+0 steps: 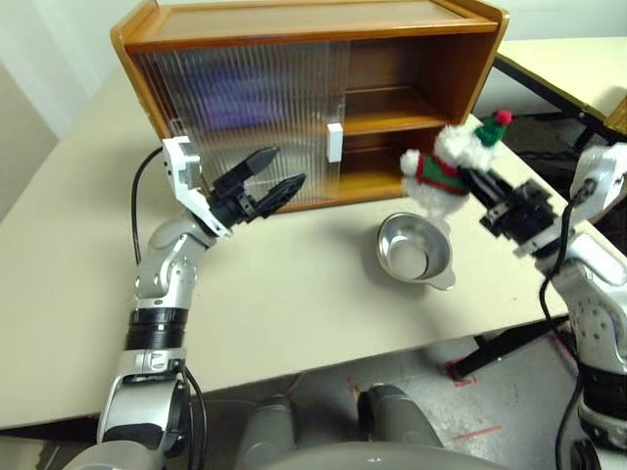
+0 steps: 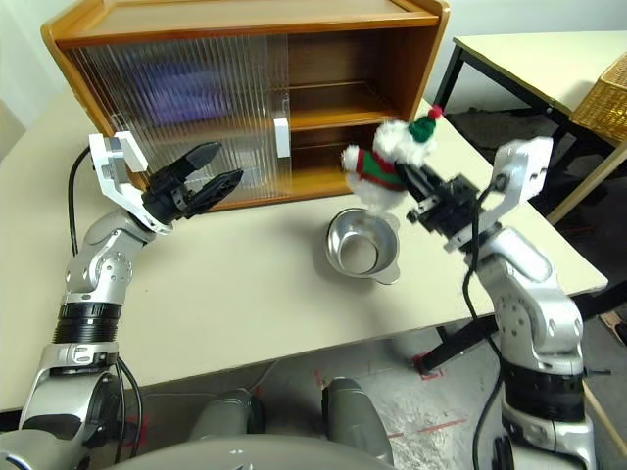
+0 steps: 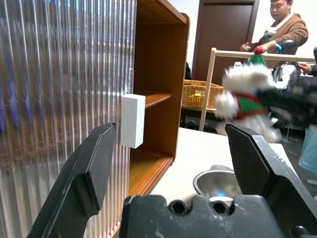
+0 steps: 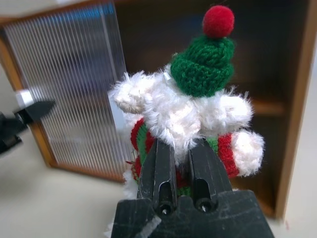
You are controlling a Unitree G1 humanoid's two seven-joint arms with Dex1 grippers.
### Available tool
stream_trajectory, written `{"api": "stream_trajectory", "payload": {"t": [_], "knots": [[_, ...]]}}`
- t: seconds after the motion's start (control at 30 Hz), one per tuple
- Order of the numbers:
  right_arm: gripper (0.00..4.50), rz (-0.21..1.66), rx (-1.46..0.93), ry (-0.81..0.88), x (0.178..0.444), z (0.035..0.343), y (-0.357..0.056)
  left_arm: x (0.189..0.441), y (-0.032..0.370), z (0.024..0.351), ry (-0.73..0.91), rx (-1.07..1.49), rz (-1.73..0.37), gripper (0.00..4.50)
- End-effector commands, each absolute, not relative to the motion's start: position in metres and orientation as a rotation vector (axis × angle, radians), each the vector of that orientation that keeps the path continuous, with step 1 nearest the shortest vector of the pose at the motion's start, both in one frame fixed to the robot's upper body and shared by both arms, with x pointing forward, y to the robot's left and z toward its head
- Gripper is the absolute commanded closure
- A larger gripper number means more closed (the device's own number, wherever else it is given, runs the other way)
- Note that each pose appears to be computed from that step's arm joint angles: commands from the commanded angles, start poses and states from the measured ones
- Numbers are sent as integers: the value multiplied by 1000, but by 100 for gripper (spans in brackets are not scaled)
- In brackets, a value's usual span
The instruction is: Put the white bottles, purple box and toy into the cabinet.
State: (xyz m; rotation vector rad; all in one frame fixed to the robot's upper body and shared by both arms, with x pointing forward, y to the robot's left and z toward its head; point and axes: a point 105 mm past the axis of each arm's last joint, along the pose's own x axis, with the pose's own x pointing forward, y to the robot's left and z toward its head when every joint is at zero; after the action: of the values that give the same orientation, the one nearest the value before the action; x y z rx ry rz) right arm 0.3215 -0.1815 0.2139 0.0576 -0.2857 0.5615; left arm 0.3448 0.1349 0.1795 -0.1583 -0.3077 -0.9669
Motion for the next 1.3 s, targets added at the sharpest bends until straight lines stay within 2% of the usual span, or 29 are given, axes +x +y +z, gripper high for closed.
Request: {"api": "stream_trajectory", "payload": {"t": [0.03,0.4,0.93,1.3], "knots": [[437,574,52,-298,340,230,-180,345,133,174,-295,-133,-969,0],[437,637,-28,-286,379,240,-178,331,137,170,-302,-146,-918,0],[437,658,-86,-344,411,259,-175,322,142,170,-298,-143,-880,0],[437,619,-89,-318,442,246,-166,319,143,170,-290,-146,-864,0]]}}
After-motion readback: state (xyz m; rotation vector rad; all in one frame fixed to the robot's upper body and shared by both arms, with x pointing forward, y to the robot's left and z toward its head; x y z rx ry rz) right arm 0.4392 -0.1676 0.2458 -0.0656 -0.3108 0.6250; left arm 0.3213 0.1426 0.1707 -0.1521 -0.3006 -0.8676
